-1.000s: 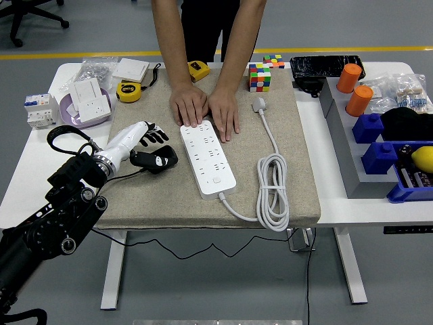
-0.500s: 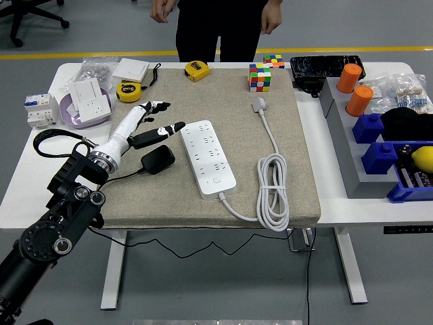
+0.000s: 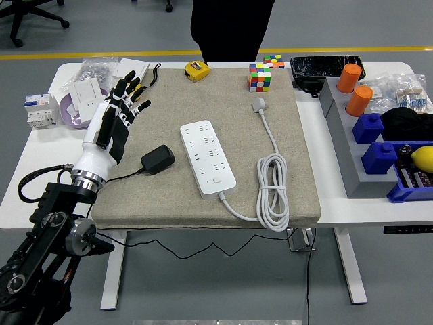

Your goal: Pick up the plug,place it near the board,insert it into the board,press the button

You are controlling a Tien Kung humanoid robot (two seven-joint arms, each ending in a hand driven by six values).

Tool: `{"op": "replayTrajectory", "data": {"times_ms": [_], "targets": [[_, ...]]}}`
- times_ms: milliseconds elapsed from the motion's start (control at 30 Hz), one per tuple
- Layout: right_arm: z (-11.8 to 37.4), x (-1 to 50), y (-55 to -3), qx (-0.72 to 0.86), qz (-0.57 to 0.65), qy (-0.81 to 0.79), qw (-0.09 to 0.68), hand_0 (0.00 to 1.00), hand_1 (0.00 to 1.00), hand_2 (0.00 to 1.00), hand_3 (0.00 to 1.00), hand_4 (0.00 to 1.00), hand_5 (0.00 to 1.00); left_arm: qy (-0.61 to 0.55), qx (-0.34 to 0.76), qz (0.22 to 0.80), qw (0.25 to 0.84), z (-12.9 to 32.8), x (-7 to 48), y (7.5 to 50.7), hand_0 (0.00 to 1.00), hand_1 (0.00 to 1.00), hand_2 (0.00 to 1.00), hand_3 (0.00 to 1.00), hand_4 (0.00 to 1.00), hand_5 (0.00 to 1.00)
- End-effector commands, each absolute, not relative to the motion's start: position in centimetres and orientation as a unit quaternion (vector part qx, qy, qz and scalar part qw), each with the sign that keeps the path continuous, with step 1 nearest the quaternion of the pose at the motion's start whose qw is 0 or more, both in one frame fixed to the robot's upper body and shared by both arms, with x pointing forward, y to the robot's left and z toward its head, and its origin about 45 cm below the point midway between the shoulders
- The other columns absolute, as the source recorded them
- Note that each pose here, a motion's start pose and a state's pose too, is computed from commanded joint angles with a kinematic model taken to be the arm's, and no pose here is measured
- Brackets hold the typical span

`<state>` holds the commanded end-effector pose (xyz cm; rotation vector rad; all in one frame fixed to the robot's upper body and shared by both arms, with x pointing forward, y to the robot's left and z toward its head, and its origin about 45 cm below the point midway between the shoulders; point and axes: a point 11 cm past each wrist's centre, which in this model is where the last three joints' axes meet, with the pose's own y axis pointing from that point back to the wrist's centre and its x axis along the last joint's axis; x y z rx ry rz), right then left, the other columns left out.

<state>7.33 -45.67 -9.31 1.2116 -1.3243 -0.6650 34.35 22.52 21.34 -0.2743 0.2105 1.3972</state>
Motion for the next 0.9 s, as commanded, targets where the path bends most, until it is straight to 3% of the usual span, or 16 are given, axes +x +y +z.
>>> {"op": "replayTrajectory", "data": {"times_ms": [133,167,733,767,900], "targets": [[-9.2,7.5,-45.9,0.518,-0.281,-0.565,0.578,0.942,0.887,0.833,0.837,0.998,0.934,0.15,-0.151,0.642,0.737,20.3,33.3,22.9,0.838,0.93,0.954,0.998,0.998,0.661],[-9.2,7.4,-45.9,0.518,-0.281,-0.564,0.579,0.942,0.888,0.831,0.836,0.998,0.931,0.155,-0.149,0.643,0.735,19.9,33.0,23.0,0.869,0.928,0.943,0.998,0.998,0.773],[-9.2,7.6,-45.9,0.519,-0.279,-0.563,0.579,0.941,0.888,0.831,0.836,0.998,0.93,0.13,-0.08,0.64,0.753,18.2,31.8,22.7,0.852,0.915,0.92,0.986,0.998,0.743],[-9.2,7.5,-45.9,0.518,-0.28,-0.563,0.579,0.941,0.888,0.83,0.836,0.998,0.929,0.123,-0.07,0.641,0.754,18.0,31.7,22.8,0.815,0.873,0.886,0.932,0.998,0.73],[-9.2,7.4,-45.9,0.518,-0.281,-0.563,0.58,0.941,0.888,0.83,0.836,0.998,0.929,0.092,-0.022,0.643,0.76,17.3,31.6,23.2,0.815,0.873,0.886,0.932,0.998,0.73]]}}
